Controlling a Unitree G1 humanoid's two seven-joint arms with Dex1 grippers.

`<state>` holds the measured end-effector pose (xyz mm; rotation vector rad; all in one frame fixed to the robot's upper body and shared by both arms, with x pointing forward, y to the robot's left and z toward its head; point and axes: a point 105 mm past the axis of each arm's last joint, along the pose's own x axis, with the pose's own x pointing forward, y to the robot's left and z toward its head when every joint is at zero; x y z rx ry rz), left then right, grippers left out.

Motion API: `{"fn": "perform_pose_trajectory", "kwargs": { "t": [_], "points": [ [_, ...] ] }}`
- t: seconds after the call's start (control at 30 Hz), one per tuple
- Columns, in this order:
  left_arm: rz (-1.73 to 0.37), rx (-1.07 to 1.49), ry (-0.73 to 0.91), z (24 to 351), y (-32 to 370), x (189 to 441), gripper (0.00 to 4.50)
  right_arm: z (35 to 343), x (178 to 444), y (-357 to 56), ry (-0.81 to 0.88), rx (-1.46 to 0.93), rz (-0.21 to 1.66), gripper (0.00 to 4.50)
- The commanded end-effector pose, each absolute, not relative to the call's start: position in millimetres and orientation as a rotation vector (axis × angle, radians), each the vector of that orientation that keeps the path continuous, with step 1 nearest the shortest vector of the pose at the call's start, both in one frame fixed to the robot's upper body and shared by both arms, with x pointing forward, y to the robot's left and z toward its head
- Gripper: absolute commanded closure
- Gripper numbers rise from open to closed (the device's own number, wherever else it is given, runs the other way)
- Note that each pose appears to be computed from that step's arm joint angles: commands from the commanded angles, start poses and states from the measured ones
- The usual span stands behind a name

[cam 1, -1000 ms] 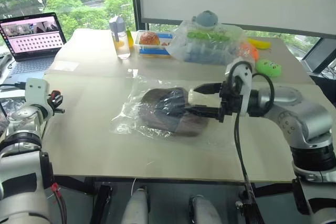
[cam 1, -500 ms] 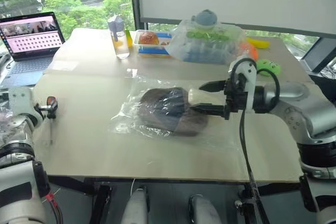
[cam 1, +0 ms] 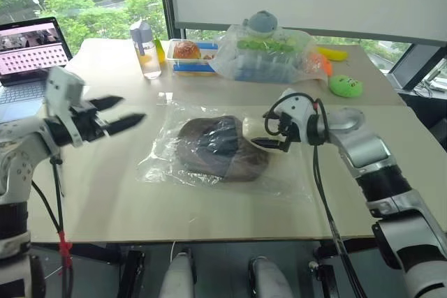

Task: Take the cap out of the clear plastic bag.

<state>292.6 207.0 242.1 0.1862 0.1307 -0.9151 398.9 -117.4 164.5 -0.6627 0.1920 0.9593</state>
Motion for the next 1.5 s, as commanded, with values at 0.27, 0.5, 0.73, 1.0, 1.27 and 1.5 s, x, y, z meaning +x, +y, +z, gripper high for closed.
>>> {"fn": "perform_pose_trajectory", "kwargs": {
  "t": [0.27,0.5,0.73,1.0,1.27,1.5],
  "points": [
    [-1.131,0.257,0.096,269,174,247,0.00,150,413,-107,0.261,-0.564,0.975,1.72],
    [-1.088,0.238,0.080,268,176,252,0.00,177,416,-108,0.182,-0.531,0.965,3.94],
    [-1.058,0.230,0.073,263,175,263,0.00,219,402,-93,0.038,-0.490,1.039,4.45],
    [-1.067,0.226,0.051,262,169,268,0.00,244,444,-195,0.028,-0.746,0.519,4.45],
    [-1.063,0.205,0.038,260,167,268,0.00,226,441,-322,0.237,-0.943,0.078,4.45],
    [-1.058,0.204,0.031,256,162,270,0.00,188,424,-365,0.337,-0.829,-0.085,4.45]
  ]
}}
